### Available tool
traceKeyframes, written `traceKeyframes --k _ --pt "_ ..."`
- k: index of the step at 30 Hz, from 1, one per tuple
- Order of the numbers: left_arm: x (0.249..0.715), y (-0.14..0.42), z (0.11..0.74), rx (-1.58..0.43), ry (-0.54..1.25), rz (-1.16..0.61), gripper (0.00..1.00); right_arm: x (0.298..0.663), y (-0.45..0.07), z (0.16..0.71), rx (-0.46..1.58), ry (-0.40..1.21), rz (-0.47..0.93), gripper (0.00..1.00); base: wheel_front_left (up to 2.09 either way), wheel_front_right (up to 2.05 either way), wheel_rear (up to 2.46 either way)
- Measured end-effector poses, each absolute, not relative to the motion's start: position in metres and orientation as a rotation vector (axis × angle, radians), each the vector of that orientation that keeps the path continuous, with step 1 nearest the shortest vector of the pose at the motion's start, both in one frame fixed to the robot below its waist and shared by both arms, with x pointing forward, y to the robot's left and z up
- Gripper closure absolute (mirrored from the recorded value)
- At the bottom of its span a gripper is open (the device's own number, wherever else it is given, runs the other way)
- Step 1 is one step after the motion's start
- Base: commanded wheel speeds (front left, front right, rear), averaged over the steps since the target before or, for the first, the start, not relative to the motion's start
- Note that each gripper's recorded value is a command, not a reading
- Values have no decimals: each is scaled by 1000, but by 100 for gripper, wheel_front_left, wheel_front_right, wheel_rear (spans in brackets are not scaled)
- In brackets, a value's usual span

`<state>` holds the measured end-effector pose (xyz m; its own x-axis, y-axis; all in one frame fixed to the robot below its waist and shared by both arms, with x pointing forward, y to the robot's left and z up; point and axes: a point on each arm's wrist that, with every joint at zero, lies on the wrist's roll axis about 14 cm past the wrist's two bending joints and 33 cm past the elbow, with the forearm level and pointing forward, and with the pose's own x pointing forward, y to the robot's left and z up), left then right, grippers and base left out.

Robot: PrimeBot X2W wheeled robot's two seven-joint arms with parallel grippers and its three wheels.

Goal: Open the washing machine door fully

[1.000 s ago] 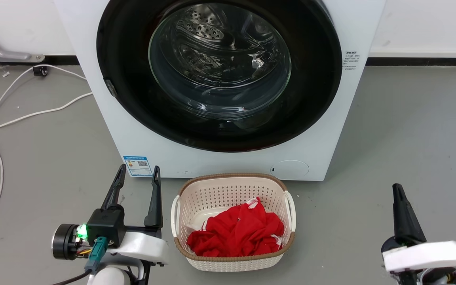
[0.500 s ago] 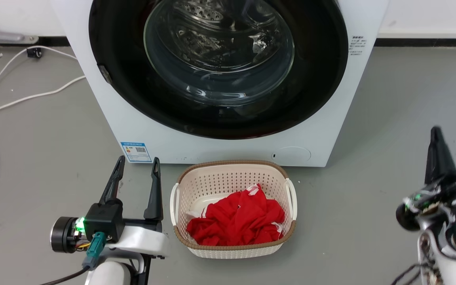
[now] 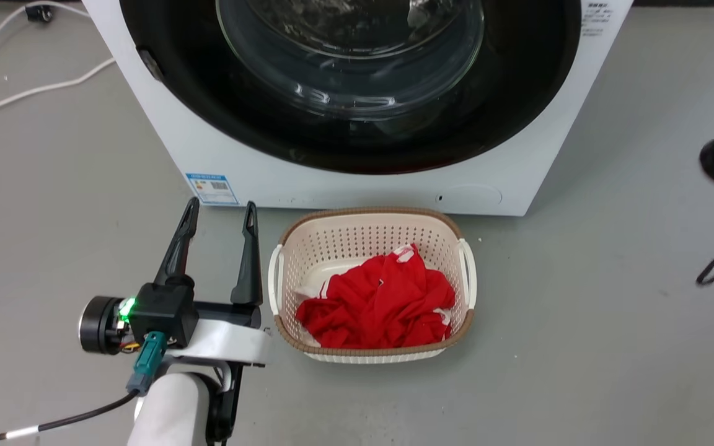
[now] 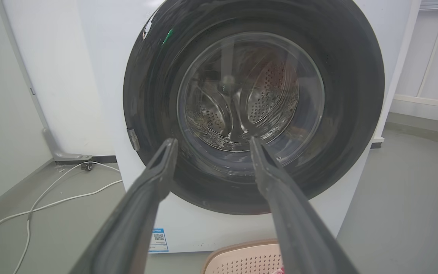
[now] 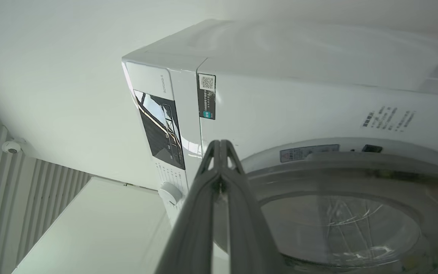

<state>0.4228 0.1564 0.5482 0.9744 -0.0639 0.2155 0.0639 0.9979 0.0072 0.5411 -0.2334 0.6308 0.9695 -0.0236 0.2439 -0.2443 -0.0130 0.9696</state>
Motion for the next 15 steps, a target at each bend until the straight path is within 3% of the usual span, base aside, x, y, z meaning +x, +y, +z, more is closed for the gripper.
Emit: traceKeyframes --k 15 --pt "451 158 533 -3 -193 -57 0 639 -186 635 1134 163 280 100 0 0 0"
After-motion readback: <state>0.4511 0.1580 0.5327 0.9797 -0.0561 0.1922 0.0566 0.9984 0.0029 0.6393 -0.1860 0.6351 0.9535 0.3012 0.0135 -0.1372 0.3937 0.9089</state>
